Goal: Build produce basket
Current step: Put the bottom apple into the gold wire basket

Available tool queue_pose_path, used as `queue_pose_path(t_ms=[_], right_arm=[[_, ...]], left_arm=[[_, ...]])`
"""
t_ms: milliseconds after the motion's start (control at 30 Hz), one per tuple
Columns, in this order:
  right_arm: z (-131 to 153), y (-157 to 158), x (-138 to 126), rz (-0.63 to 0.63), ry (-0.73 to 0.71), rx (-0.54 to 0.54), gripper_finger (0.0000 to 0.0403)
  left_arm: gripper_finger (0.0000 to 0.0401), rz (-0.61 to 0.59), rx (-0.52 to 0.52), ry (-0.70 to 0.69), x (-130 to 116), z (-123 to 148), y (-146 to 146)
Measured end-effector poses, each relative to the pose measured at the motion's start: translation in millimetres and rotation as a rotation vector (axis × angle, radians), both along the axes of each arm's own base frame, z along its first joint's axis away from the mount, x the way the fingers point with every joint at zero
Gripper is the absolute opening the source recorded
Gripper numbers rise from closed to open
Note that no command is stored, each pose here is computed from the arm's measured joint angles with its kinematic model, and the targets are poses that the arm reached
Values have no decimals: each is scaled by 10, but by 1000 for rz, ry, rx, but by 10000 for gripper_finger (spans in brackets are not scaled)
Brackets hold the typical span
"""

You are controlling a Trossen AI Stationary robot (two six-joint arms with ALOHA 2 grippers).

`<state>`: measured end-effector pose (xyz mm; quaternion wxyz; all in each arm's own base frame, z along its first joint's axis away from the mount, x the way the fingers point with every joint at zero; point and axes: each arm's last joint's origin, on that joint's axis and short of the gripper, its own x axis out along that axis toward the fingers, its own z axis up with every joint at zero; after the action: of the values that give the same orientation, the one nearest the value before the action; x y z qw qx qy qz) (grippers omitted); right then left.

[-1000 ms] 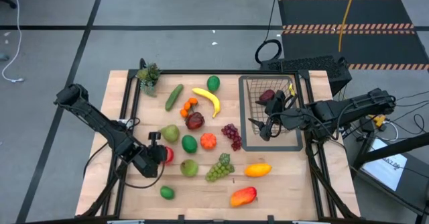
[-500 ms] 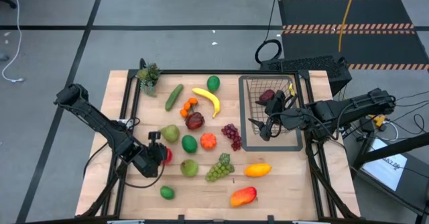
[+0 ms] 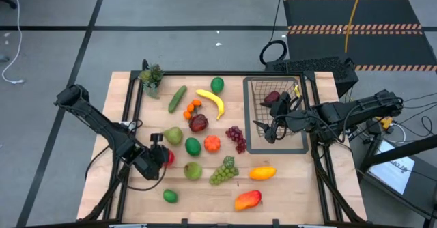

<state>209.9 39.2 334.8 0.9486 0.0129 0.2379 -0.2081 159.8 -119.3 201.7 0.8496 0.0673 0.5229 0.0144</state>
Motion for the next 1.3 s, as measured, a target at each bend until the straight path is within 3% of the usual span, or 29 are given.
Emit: queue_pose_path(t_ms=[400,867,1000,1200,1300], right_arm=[[-3,0,0,0,3,-1,336],[-4,0,0,0,3,-1,336],[-4,0,0,0,3,-1,336],[-4,0,0,0,3,-1,336],[-11,4,16,-1,3,-1,336]], left_arm=[[120,35,-53,-45,-139,175,116],[118,28,-106,-66,-173,-155,132],[89,25,-97,-56,-184,-172,141],[12,2,-85,-51,-185,-165,141],[12,-10,-86,-62,-191,-95,148]])
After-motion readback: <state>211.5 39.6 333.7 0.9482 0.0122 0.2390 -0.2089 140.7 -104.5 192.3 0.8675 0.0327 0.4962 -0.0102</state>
